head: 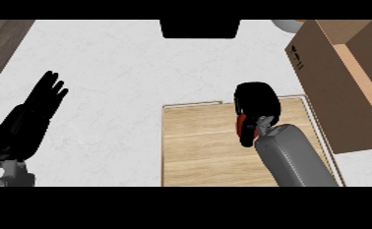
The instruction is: Pick the bell pepper from the tray and place it in the cardboard box
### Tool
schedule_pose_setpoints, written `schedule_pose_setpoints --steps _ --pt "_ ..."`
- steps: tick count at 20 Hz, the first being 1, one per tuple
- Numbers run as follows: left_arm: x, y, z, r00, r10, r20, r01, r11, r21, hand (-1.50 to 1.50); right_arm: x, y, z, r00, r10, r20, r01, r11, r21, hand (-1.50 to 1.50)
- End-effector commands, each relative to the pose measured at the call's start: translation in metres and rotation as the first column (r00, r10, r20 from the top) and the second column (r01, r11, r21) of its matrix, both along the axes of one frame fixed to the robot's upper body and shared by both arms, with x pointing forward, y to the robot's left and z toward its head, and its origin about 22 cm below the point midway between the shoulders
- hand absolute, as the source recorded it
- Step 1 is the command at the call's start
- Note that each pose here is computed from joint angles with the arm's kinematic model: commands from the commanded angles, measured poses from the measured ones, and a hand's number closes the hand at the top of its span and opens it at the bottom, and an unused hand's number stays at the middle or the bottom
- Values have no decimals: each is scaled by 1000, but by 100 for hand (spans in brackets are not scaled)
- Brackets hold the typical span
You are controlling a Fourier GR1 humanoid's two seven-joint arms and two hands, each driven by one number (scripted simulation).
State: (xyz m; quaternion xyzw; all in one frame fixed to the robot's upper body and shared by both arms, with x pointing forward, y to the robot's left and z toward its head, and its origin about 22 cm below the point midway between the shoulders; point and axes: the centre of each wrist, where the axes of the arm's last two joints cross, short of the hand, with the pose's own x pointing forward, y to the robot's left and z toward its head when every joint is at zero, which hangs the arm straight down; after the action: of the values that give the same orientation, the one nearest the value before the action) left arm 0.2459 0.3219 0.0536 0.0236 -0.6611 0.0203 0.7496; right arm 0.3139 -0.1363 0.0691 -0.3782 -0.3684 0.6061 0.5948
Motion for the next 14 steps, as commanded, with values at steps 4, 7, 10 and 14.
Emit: schedule_pose_setpoints --steps 4,7,10,14 --pt "5 -17 2 999 -36 9 36 999 1 0 54 -45 -6 894 -449 9 439 878 190 150" --pt "-5 -16 7 999 -41 -10 41 999 -7 0 85 -55 27 864 -490 116 468 867 173 150" --pt "14 -21 5 1000 -9 22 9 1000 -6 0 93 -31 18 854 -474 214 442 878 181 150" --pt "0 -3 -4 1000 -2 -7 2 1000 11 0 99 -4 77 849 -420 319 372 906 202 150"
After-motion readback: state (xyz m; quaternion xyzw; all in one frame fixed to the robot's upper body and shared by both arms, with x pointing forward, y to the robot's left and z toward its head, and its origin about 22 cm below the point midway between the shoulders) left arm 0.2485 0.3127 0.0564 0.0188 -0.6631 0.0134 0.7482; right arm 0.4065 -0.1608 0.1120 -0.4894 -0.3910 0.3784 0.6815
